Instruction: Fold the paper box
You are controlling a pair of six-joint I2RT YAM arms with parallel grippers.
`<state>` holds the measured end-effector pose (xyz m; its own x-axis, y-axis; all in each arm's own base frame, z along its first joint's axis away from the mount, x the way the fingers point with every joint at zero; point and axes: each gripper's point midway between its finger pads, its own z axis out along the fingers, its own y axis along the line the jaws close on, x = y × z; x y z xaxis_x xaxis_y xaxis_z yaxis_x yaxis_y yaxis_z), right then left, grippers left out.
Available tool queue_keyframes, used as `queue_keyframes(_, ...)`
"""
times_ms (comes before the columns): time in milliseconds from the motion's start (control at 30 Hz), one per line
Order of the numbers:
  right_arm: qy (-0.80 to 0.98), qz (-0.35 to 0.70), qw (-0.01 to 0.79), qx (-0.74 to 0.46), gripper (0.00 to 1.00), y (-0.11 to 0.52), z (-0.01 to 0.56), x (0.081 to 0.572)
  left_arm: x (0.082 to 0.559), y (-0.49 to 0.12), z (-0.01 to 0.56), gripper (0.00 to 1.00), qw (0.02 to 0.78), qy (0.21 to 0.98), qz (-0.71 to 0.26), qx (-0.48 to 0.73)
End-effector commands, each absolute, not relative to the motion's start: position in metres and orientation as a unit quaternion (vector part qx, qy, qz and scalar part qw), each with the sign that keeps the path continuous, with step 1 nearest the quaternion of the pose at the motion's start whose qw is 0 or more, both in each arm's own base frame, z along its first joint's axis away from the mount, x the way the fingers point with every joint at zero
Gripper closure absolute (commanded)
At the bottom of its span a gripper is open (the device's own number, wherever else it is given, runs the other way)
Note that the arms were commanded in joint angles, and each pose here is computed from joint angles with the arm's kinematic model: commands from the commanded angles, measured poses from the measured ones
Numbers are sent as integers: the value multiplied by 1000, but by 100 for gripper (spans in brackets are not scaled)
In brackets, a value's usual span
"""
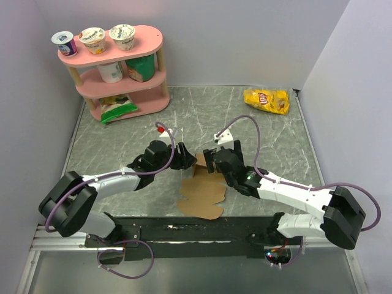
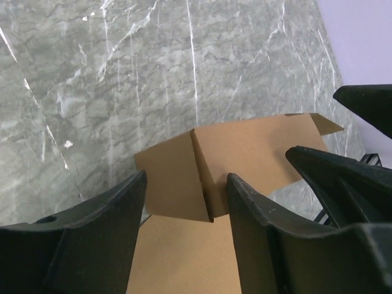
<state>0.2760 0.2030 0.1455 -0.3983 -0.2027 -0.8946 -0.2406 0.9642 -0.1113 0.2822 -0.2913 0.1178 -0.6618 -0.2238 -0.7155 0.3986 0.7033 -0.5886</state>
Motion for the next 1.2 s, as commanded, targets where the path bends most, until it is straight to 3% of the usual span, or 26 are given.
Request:
queue_keyframes(0, 826, 16, 550, -118, 8, 206, 156, 281, 285, -296, 119, 41, 411, 816, -405, 46)
queue_keyframes(100, 831, 10, 543, -119, 10, 204, 147, 281, 283, -300, 114, 46, 401, 815, -415, 51)
queue_keyframes(167, 835, 7, 537, -121, 10, 204, 140, 280, 280, -302, 106, 55, 388, 820, -418, 54)
queue_keyframes(533, 844, -12, 522, -122, 11, 196, 122, 276, 277, -298, 84, 74, 371, 834, -405, 51)
queue_keyframes(867, 847, -22, 519, -117, 11, 191, 118, 274, 265, -293, 64, 79, 361, 836, -411, 47)
queue_keyframes(1167, 847, 50, 510, -143, 0, 198, 155, 263, 274, -289, 65, 80, 375, 841, -388, 43)
